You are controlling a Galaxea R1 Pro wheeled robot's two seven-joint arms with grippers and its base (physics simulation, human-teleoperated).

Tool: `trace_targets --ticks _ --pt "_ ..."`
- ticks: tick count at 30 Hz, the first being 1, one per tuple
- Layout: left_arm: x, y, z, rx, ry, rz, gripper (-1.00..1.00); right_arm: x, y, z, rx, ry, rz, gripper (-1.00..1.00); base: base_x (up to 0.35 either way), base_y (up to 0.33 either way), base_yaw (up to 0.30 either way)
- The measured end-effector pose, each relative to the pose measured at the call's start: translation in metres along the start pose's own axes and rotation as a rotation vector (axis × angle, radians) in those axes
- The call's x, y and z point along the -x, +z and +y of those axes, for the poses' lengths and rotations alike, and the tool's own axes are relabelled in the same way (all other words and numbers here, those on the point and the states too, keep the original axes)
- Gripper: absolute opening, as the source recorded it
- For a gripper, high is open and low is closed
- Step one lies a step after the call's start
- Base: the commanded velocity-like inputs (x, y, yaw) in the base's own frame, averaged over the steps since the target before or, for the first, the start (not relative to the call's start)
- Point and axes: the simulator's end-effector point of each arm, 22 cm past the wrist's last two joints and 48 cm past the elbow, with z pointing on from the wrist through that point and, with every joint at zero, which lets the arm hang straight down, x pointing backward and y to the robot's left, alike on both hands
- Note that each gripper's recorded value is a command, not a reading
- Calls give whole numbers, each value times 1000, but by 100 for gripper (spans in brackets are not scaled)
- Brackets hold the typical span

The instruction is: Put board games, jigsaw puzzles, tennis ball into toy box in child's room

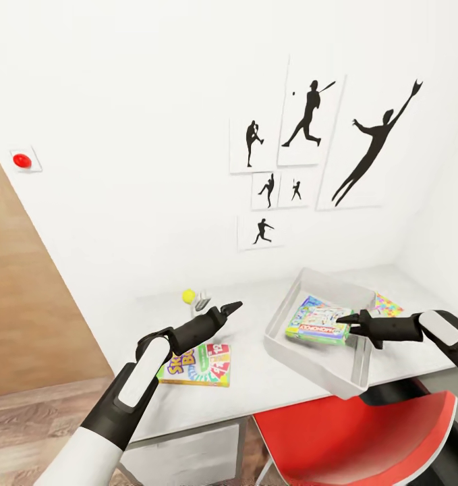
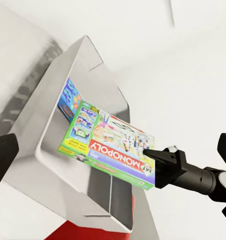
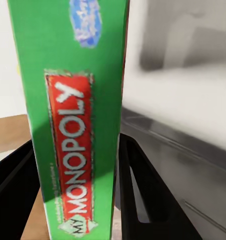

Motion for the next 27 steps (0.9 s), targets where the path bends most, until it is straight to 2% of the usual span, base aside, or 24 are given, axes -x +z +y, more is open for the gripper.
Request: trace_targets --ticks 27 --pt "-9 6 21 21 -30 17 100 -1 15 -17 -26 21 21 -100 0 0 0"
